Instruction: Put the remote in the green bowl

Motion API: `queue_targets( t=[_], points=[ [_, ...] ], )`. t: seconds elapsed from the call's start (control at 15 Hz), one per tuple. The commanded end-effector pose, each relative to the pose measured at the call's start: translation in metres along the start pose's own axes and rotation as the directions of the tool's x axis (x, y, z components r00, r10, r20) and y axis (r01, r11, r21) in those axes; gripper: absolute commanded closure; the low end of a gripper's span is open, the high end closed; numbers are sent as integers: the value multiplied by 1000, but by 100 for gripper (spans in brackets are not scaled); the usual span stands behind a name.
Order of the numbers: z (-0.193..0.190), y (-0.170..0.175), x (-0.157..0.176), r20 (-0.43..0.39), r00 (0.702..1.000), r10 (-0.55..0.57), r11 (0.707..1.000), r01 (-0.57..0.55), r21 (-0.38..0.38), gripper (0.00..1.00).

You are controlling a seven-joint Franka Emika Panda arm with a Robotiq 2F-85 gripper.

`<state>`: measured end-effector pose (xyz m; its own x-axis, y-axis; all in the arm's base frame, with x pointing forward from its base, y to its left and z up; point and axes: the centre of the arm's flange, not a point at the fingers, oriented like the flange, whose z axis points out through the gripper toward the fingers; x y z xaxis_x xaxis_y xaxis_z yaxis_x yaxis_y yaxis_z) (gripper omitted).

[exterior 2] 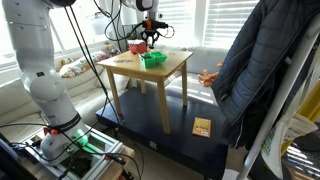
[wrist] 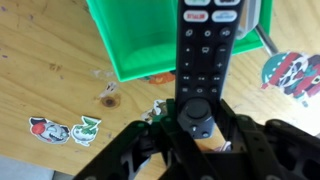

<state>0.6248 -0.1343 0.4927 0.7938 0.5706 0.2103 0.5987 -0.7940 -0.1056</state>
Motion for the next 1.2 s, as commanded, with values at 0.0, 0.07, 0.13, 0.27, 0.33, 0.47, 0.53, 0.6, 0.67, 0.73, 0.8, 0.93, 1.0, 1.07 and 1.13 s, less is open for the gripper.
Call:
queue_targets(
  t=[0.0, 0.07, 0.13, 0.27, 0.33, 0.47, 0.53, 0.6, 0.67, 0.73, 0.8, 0.93, 1.0, 1.07, 1.13],
  points=[
    [6, -23, -41, 10, 998, -63, 997, 63, 51, 83],
    [9, -24, -47, 17, 997, -75, 996, 74, 58, 83],
    [13, -24, -52, 21, 997, -81, 994, 79, 69, 83],
    [19, -24, -62, 20, 996, -89, 993, 87, 84, 83],
    [22, -24, -65, 22, 995, -92, 991, 90, 95, 83],
    [24, -25, -68, 10, 995, -99, 989, 98, 107, 83],
    [27, -24, -68, -2, 995, -100, 988, 99, 115, 83],
    [27, -24, -67, -10, 995, -99, 987, 100, 125, 83],
    [28, -24, -67, -19, 995, -100, 986, 101, 129, 83],
    [29, -23, -66, -32, 995, -99, 986, 102, 131, 83],
    [29, -22, -65, -48, 995, -92, 986, 98, 133, 83],
    [30, -21, -64, -73, 993, -91, 985, 101, 139, 83],
    [30, -21, -63, -84, 992, -92, 985, 103, 138, 83],
    [30, -21, -63, -96, 991, -94, 985, 107, 137, 83],
    [30, -21, -62, -108, 989, -97, 984, 112, 142, 83]
  ],
)
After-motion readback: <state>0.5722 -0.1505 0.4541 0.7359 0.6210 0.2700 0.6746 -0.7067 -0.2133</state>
